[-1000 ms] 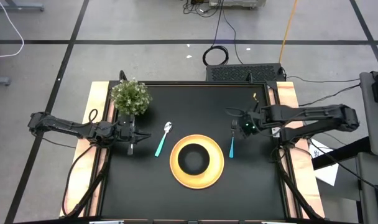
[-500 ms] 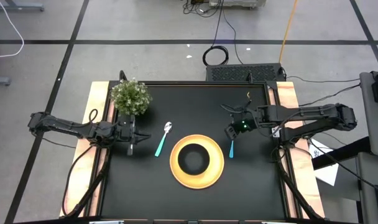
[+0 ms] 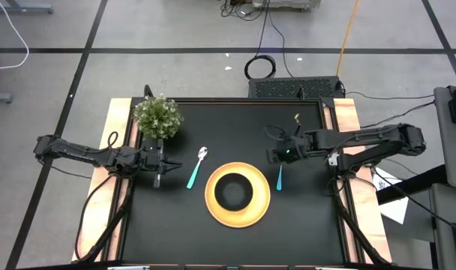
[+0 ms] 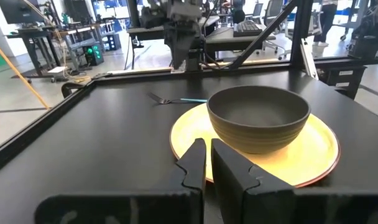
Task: Set table place
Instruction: Put the blue fork on the yellow plate to the right of the black bowl
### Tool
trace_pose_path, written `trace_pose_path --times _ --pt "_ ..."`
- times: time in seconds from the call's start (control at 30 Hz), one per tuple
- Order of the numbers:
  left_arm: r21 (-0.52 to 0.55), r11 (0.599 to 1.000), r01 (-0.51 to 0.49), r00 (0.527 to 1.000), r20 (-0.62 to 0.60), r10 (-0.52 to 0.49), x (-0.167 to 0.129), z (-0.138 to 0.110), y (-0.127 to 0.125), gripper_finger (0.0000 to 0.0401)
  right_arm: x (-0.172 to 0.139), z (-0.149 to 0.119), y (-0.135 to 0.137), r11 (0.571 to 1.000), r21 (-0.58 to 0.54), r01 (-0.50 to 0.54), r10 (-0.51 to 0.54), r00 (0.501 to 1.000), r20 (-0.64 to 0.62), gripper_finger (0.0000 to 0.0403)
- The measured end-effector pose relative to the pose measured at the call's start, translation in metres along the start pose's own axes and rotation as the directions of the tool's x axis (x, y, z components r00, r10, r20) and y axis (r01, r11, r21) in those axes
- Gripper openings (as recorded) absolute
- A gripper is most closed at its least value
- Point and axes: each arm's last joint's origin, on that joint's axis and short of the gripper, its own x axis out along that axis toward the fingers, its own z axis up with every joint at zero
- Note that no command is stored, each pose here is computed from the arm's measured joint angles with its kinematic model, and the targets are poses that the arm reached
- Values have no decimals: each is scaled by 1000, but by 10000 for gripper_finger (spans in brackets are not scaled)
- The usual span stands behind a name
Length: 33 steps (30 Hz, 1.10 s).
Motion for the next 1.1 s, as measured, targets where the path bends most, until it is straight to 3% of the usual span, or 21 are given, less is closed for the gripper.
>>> trace_pose_path --times 0.3,0.83,1.1 --pt "-22 1000 1 1000 0 -1 0 0 0 31 26 -11 -10 973 49 226 -220 971 -94 153" --pt "-18 1000 2 999 -37 -3 0 -4 0 31 29 -30 -11 947 102 305 -291 948 -131 153" --pt "-26 1000 2 999 -36 -3 0 -4 0 31 51 -39 -11 924 69 376 -357 914 -191 153"
